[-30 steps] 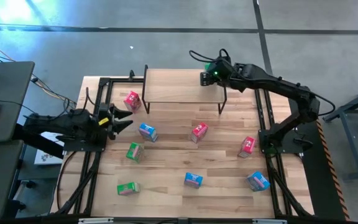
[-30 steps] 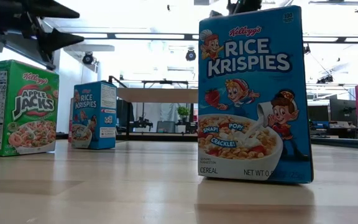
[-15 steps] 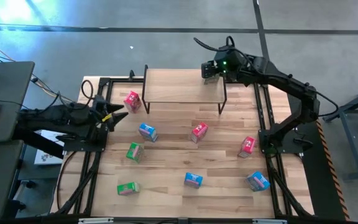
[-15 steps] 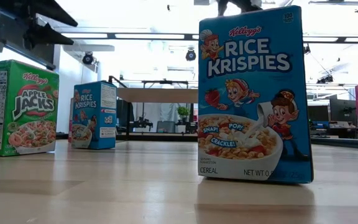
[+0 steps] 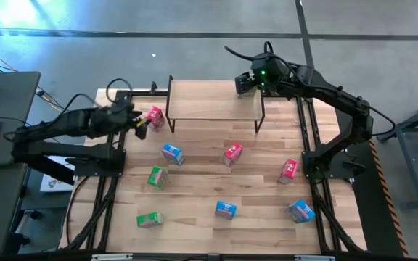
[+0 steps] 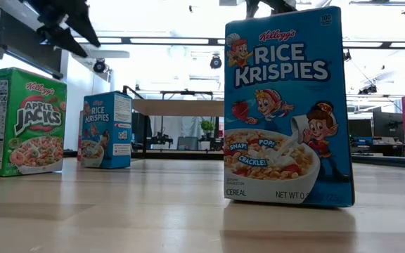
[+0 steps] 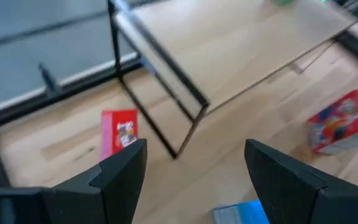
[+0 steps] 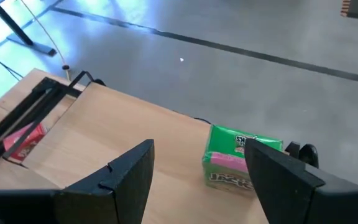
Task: Stack cereal on shelf
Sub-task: Put the left red cereal box on the shelf
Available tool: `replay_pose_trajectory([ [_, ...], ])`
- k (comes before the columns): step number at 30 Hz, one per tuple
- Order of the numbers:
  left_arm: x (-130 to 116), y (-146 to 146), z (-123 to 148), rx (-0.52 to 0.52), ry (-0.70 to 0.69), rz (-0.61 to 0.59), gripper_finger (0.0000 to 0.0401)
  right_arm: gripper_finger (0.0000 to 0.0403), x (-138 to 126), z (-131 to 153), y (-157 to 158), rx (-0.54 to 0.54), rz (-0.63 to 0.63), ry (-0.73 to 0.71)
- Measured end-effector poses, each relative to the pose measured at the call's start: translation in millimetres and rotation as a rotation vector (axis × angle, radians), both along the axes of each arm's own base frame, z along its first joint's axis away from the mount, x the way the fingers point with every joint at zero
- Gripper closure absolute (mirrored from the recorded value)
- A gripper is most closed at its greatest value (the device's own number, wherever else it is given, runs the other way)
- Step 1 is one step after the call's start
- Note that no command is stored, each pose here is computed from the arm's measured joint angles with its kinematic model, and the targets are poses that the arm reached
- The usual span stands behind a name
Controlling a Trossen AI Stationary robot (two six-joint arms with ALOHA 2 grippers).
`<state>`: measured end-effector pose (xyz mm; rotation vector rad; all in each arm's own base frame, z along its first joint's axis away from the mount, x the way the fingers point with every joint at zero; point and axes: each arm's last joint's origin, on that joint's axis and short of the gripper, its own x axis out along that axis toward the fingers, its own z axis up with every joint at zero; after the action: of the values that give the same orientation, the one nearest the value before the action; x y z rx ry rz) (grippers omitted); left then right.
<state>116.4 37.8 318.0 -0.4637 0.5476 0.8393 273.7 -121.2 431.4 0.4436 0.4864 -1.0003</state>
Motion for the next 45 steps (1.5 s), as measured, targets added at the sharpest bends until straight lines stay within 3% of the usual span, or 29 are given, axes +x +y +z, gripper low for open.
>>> replay_pose_trajectory([
  [8, 17, 35, -5, -0.126, 0.108, 0.029, 0.0139, 0.0160, 1, -1, 1, 0.017, 0.068, 0.018],
  [21, 7, 80, -16, -0.234, 0.191, 0.094, 0.0139, 0.0160, 1, -2, 1, 0.019, 0.104, 0.039],
  [45, 27, 113, -51, -0.394, 0.334, 0.089, 0.0139, 0.0160, 0, -2, 2, 0.024, 0.105, 0.048],
])
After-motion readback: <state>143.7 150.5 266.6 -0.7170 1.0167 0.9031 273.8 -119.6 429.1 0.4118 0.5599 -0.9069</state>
